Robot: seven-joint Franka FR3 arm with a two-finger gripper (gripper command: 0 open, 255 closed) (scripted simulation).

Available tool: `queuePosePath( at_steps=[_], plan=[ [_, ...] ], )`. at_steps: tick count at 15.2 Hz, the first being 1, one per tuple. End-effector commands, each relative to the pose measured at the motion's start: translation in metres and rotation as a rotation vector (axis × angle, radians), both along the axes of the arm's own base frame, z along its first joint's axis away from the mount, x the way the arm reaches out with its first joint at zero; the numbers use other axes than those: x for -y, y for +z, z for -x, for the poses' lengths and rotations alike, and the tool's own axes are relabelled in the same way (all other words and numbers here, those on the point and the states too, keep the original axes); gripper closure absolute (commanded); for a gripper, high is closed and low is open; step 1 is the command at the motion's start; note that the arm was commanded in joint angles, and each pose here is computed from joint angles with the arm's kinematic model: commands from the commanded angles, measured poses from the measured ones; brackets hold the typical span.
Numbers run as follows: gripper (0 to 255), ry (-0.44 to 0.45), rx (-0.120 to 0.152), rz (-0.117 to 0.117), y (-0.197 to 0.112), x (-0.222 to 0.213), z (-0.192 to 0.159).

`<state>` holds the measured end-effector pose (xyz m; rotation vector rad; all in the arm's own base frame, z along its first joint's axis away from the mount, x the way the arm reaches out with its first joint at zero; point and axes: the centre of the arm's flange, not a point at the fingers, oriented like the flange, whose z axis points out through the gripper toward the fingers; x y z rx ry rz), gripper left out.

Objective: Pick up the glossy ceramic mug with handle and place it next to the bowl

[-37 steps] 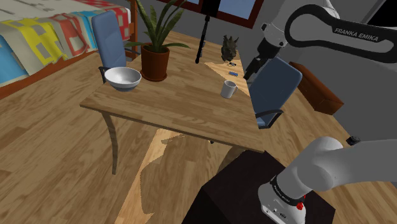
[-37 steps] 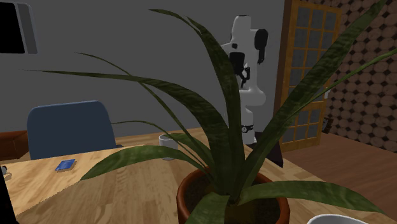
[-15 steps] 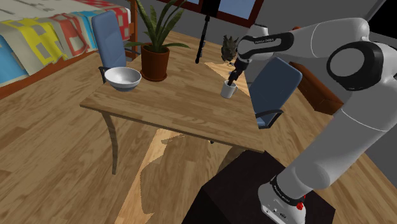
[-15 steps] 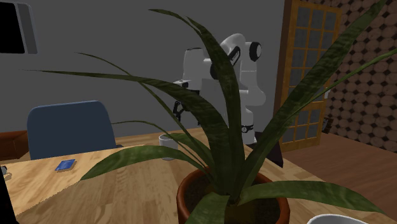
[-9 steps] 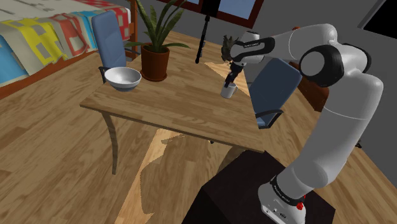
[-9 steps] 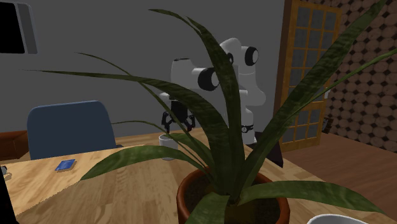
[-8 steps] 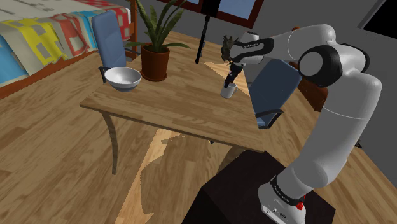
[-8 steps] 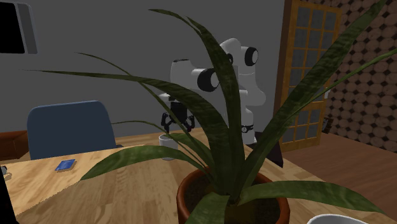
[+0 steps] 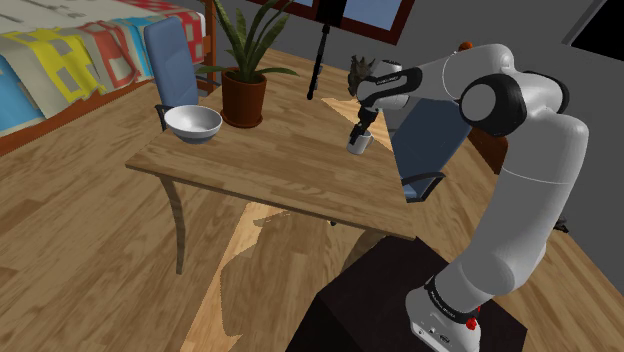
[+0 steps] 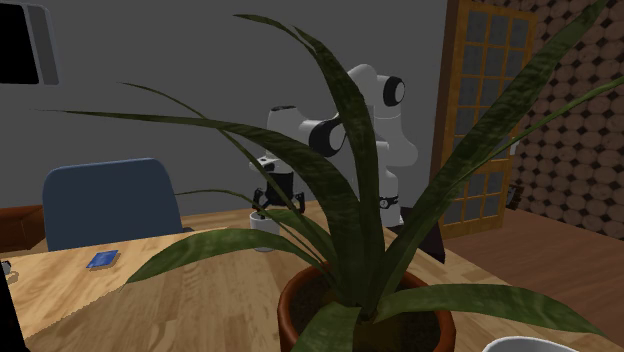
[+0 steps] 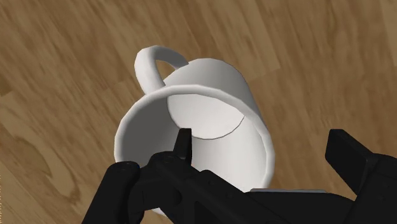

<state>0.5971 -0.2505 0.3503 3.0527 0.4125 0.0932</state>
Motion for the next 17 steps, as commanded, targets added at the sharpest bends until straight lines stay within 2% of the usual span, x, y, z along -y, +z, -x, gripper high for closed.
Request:
queuePosePath(
  at_steps=[1, 5, 6, 15, 17],
  plan=[
    [0, 0.000, 0.000, 0.000, -0.001, 0.000, 0.000],
    [0, 0.000, 0.000, 0.000, -0.001, 0.000, 0.000],
    [255, 0.000, 0.000, 0.000, -0.001, 0.000, 0.000],
    [255, 0.000, 0.000, 0.000, -0.001, 0.000, 0.000],
    [255, 0.000, 0.000, 0.000, 0.010, 0.000, 0.000]
  ],
)
